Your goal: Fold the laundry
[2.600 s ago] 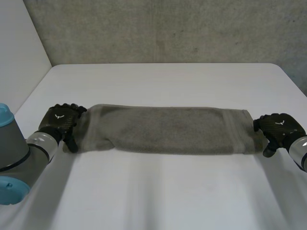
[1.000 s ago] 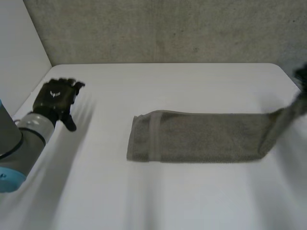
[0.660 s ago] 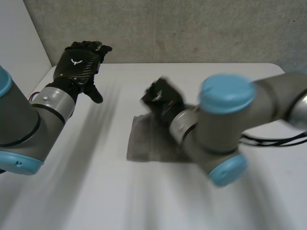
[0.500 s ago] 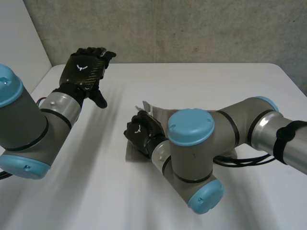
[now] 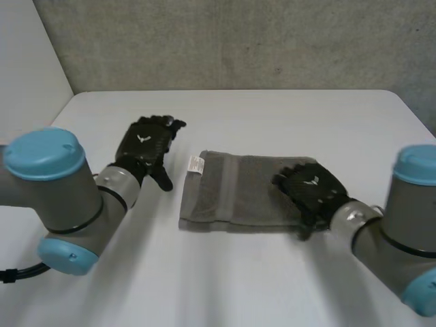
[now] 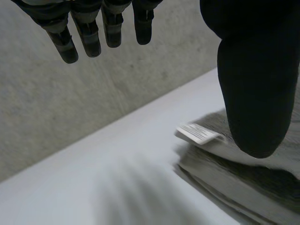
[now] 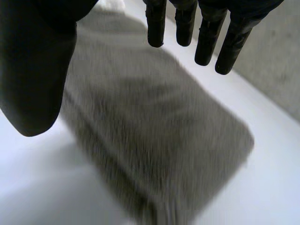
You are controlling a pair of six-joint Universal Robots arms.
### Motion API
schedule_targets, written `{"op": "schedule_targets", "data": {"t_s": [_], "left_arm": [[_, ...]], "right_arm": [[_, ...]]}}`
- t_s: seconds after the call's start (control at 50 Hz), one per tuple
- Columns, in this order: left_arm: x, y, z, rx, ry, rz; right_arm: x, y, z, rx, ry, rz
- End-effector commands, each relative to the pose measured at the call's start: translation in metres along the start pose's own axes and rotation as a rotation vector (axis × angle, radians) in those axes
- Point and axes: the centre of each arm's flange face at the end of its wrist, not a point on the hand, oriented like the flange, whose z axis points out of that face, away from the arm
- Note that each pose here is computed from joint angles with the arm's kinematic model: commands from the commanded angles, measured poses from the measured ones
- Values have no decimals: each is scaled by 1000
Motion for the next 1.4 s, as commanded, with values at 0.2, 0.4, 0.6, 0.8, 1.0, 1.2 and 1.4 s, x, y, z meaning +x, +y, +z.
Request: {"op": "schedule_targets", "data": {"t_s": [0.2, 0.4, 0.6, 0.8, 1.0, 1.2, 1.4], "left_arm": [[16, 24, -3, -63, 41, -7], [15, 23, -5, -27, 35, -4], [15, 23, -6, -24, 35, -2], [12, 6, -8, 21, 24, -2], [6, -2, -13, 39, 8, -3], [-5, -10, -13, 55, -56, -30], [-5, -20, -11, 89, -56, -54]], "right_arm": [[34, 44, 11, -61, 84, 21], [40, 43, 11, -60, 103, 22], [43, 42, 10, -64, 135, -124], [4, -34, 17, 96, 194, -623], [-124, -57, 22, 317, -76, -796], [-153, -33, 20, 288, -162, -827], [-87, -68, 3, 298, -42, -375]]}}
